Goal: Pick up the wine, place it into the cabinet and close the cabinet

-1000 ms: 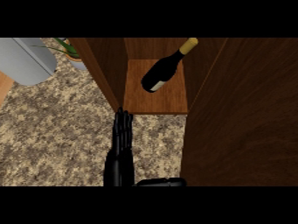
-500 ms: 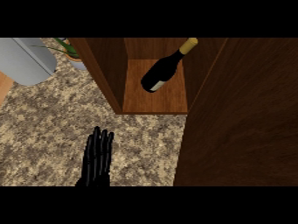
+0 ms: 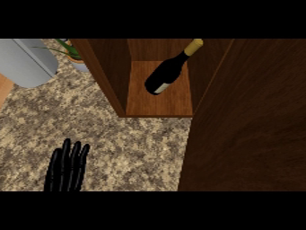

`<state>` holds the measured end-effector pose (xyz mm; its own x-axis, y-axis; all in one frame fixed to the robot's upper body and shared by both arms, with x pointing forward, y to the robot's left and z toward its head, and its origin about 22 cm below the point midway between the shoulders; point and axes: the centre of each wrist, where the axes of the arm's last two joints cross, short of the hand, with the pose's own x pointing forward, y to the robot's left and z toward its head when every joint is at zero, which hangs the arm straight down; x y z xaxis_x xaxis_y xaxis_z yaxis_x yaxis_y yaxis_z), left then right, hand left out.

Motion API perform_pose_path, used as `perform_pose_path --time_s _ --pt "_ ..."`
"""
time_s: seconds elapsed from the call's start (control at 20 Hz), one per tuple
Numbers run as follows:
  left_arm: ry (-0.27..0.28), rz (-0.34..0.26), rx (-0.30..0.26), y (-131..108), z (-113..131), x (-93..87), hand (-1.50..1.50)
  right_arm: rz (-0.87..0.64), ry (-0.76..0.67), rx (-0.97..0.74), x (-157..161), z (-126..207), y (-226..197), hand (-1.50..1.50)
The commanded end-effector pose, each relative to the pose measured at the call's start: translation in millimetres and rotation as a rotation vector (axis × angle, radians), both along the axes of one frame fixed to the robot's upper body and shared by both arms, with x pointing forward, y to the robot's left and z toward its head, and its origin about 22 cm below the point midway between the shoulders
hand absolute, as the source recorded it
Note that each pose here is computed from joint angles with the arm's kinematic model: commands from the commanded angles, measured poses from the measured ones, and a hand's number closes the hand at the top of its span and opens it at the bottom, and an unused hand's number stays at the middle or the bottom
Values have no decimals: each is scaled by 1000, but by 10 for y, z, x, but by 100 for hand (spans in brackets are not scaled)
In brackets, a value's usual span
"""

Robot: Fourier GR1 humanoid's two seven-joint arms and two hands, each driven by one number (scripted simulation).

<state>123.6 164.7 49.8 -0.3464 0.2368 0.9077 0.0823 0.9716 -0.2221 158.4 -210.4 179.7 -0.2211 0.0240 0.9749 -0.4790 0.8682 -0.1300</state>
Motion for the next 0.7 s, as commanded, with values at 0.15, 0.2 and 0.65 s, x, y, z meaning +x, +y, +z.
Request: perform_pose_path --time_s 0.15,0.2,0.65 --pt "-17 44 20 283 61 -107 -150 162 121 105 -375 56 65 150" --pt "-23 19 -4 316 67 -75 -150 188 105 88 -450 121 78 150" --pt "-30 92 8 819 192 -78 -150 376 72 41 -601 102 441 150"
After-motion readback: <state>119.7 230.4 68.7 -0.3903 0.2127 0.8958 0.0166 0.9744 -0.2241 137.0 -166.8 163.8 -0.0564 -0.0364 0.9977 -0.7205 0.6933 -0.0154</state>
